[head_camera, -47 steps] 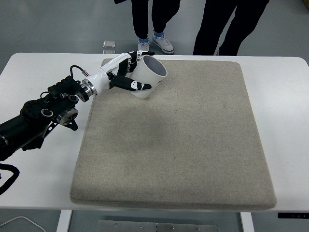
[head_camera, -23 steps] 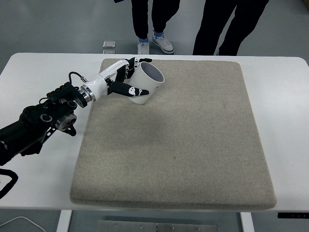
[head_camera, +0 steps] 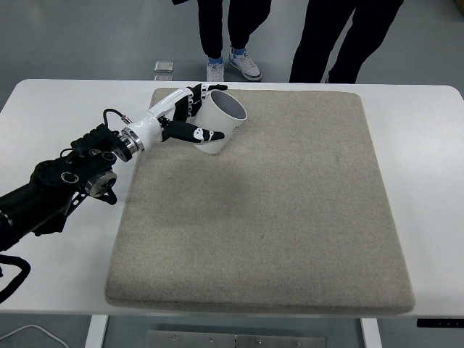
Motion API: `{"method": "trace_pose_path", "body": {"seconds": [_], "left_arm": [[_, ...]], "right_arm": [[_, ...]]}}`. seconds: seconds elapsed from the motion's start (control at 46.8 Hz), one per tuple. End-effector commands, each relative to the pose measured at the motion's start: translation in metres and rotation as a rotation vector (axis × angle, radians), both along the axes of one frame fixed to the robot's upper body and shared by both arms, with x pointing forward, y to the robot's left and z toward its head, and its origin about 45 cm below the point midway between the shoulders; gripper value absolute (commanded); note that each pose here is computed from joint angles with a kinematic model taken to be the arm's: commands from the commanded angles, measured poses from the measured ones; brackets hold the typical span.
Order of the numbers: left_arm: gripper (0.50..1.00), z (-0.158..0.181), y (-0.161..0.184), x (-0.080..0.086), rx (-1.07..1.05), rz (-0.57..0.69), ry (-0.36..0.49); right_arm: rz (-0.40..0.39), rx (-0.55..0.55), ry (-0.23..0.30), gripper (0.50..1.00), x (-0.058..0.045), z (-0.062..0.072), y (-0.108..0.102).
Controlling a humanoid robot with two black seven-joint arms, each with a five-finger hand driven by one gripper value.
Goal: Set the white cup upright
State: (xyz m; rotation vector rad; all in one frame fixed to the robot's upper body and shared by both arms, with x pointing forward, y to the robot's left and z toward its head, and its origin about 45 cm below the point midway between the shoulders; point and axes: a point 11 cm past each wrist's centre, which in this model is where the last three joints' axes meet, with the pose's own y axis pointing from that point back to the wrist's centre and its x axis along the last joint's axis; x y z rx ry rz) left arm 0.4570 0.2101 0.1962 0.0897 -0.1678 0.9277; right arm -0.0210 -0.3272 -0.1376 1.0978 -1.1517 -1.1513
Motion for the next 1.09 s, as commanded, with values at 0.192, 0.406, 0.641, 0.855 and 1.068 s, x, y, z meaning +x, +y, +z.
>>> {"method": "trace_pose_path", "body": {"seconds": [0.192, 0.406, 0.641, 0.855, 1.068], "left_arm": [[0.503, -0.0064, 0.0001, -0.0035, -0.003, 0.0, 0.014], [0.506, -0.0072, -0.0005, -0.004, -0.004, 0.0, 0.016], [0.612, -0.0118, 0.0006, -0.0066, -0.014, 0.007, 0.026], [0.848, -0.0055, 0.0066, -0.0014, -0.036, 0.066, -0.002], [0.898, -0.0101, 0.0033, -0.0038, -0.044, 0.071, 0.005]], "right_arm": [[0.0, 0.0, 0.0, 0.93, 0.0001, 0.0, -0.0001], [0.0, 0.0, 0.001, 0.93, -0.0001, 0.0, -0.0001], [0.0, 0.0, 0.001, 0.93, -0.0008, 0.0, -0.0001], [0.0, 0.0, 0.0, 0.93, 0.0001, 0.0, -0.0001], [0.0, 0.0, 0.001, 0.93, -0.0001, 0.0, -0.0001]]}}
